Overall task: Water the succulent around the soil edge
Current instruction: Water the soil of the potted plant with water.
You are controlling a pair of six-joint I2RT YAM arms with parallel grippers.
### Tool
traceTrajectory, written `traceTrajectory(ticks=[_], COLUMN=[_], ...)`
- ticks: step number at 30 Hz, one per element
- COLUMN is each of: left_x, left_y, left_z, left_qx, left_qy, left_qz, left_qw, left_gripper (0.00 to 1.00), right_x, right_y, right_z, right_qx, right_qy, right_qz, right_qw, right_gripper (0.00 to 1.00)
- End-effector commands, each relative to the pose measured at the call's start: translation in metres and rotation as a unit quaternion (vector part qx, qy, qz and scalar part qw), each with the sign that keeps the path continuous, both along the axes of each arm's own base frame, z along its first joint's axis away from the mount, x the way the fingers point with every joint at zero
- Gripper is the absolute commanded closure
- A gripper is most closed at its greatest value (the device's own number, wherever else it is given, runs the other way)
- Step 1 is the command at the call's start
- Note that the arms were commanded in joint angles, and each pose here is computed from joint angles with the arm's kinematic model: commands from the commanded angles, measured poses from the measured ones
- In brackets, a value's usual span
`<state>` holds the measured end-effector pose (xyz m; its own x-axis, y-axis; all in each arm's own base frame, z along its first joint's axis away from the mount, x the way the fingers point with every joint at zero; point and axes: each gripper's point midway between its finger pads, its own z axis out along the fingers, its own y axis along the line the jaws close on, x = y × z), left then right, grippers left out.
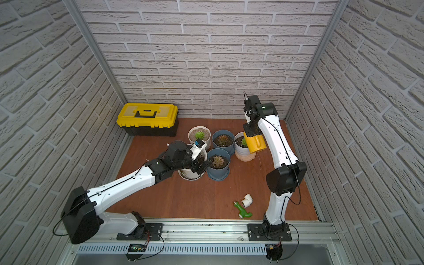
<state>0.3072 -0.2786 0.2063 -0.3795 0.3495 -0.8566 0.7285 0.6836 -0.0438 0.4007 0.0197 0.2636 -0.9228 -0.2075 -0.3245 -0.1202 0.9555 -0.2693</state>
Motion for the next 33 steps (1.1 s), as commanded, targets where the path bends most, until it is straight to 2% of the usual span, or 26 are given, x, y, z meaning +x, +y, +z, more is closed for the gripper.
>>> traceTrajectory(ticks=[1, 33], left_x=[0.001, -0.006], left_y=[-0.005, -0.008], left_z=[0.012, 0.021], left_qx=[-0.014, -0.025], left_qy=[-0.017, -0.024], left_qz=[-0.008, -0.016], left_qw=[1.0, 0.999], left_gripper=[0.01, 0.01], right_x=[-0.009, -0.049], right_y=[-0.006, -0.01], right_z=[0.027, 0.032], right_qx=[0.0, 0.009], right_qy=[-0.044, -0.042], right_qz=[-0.008, -0.011], right_qw=[0.999, 0.999], right_gripper=[0.97, 0.97])
